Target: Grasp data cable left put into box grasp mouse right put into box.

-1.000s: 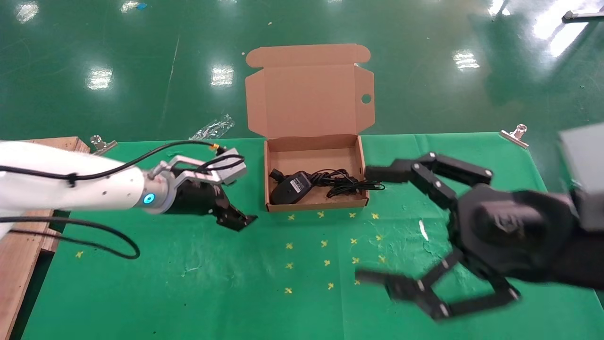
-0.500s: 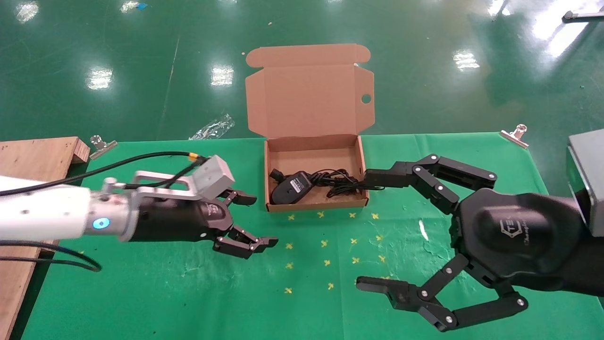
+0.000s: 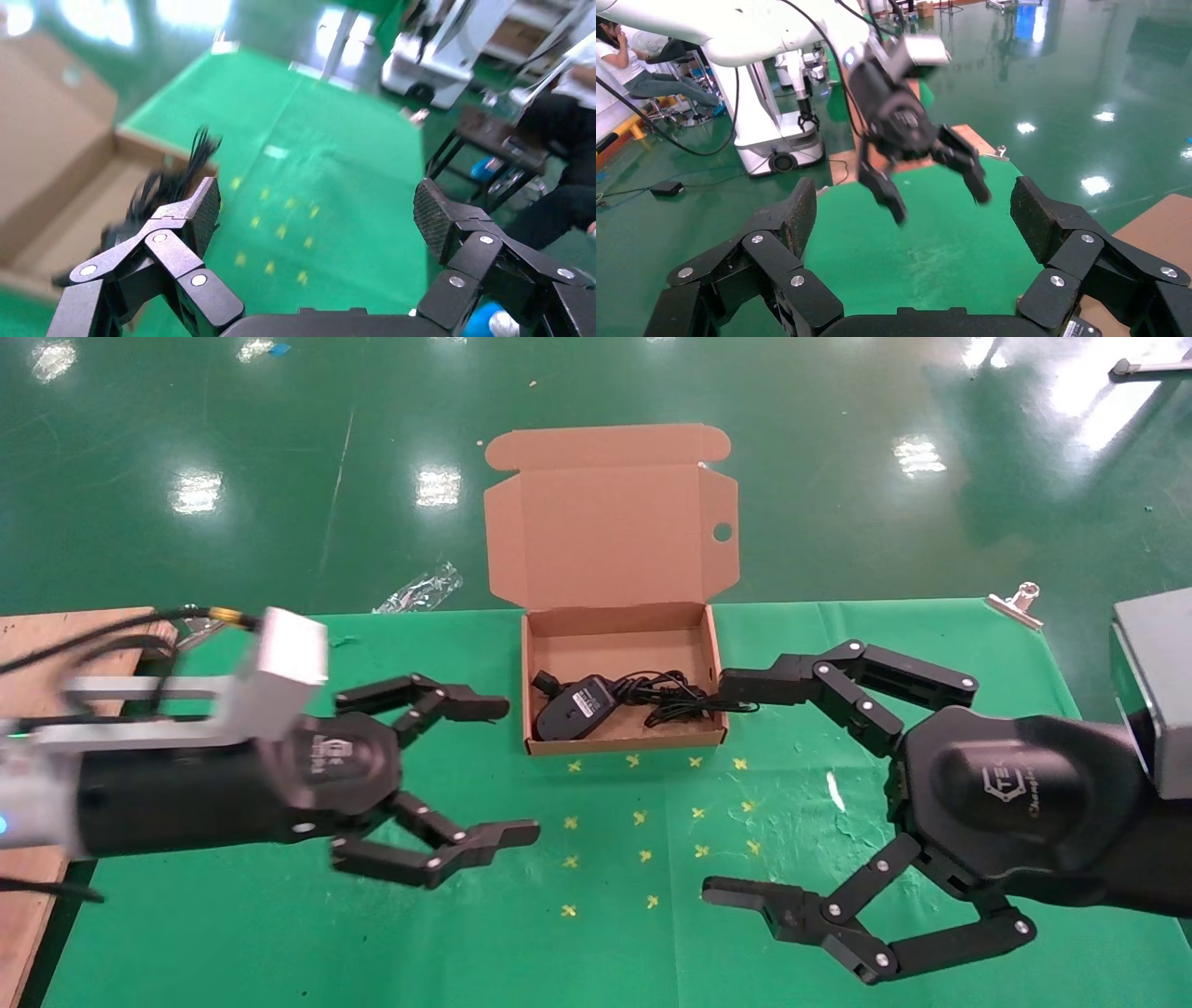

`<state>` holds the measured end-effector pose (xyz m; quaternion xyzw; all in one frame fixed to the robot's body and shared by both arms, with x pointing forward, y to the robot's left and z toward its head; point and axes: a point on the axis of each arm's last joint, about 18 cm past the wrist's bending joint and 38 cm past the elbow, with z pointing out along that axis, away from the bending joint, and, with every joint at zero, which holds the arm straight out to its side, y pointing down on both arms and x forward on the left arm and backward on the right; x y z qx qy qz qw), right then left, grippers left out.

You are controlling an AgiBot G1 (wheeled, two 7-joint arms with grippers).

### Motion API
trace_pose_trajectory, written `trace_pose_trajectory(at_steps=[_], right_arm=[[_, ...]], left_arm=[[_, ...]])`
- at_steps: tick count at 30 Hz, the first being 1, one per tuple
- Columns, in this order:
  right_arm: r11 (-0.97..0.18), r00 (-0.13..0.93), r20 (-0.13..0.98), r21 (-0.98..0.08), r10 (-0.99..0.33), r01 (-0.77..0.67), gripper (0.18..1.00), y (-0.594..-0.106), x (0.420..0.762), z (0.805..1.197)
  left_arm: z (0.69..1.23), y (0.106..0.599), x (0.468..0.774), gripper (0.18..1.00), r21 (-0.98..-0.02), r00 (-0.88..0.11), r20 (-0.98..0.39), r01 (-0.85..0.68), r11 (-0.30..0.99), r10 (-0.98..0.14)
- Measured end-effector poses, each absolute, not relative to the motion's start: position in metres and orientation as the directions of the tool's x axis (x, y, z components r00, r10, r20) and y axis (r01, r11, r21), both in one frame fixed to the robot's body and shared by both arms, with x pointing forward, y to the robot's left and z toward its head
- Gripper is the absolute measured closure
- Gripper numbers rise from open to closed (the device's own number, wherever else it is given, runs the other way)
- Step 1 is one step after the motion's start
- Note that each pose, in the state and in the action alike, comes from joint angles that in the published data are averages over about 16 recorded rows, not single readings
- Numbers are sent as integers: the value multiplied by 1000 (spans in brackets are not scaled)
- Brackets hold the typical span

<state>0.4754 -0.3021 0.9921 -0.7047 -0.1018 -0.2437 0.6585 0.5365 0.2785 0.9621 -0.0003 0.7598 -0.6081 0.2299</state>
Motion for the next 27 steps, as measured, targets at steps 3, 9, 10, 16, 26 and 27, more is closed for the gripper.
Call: trace_pose_trajectory(at_steps=[3,9,10,16,26,27], right_arm=[[-112,860,478,-878,-177,464,178,-302,475,992],[-112,861,478,-878,-177,464,178,-302,475,992],[-112,861,478,-878,-177,464,178,-302,475,992],[-112,861,478,-879,-177,464,178,-302,475,992],[-112,861,477,-879,-177,464,178,-302,475,992],[-112,861,477,-879,-177,464,178,-302,475,992]], left_arm=[[972,285,518,184,-917,-890,-384,337,213,-246],[989,297,483,184,-890,-870,-455,437,128,-190],[991,298,479,184,-885,-866,-464,449,118,-184],[997,303,465,184,-869,-853,-495,488,85,-164],[996,303,466,184,-871,-855,-492,484,88,-165],[996,303,467,184,-871,-855,-491,483,89,-166]])
